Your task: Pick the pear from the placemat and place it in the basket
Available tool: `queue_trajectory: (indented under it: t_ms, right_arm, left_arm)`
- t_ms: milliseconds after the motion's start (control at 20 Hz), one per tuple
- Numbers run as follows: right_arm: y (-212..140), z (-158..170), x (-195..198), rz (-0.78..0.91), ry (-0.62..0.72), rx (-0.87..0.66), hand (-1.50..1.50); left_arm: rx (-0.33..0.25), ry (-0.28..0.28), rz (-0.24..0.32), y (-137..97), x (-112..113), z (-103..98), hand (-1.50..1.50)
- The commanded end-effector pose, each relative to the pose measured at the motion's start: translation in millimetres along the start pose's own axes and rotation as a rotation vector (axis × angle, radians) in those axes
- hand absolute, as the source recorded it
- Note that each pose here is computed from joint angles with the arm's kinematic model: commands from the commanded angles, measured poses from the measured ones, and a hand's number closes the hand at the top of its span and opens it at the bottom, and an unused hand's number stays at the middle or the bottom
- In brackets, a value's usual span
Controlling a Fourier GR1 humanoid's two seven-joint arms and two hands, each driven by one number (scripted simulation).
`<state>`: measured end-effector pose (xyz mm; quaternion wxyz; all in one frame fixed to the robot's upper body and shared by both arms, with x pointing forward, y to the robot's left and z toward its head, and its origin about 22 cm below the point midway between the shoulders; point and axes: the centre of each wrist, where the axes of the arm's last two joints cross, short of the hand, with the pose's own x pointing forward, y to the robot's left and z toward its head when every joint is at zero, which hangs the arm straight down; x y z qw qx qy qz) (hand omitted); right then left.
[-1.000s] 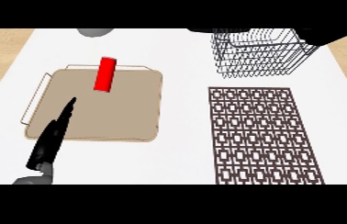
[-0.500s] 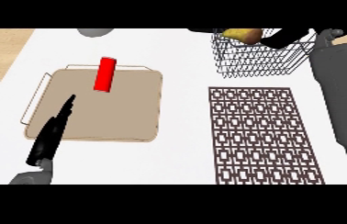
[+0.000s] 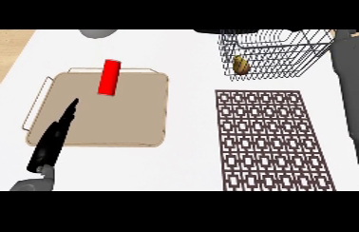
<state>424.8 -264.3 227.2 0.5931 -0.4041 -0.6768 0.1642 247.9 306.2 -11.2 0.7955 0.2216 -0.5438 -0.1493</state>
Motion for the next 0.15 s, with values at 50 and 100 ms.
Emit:
queue_trajectory:
  t_ms: [50, 100]
  right_arm:
    - [-33, -12, -22, -0.124, 0.157, -0.087, -1.50]
    - [-52, -10, -44, -0.116, 0.175, -0.112, -1.50]
  left_arm:
    - [0.004, 0.025, -0.008, -1, -4, -4, 0.00]
    - [0.014, 0.026, 0.011, 3, -9, 4, 0.00]
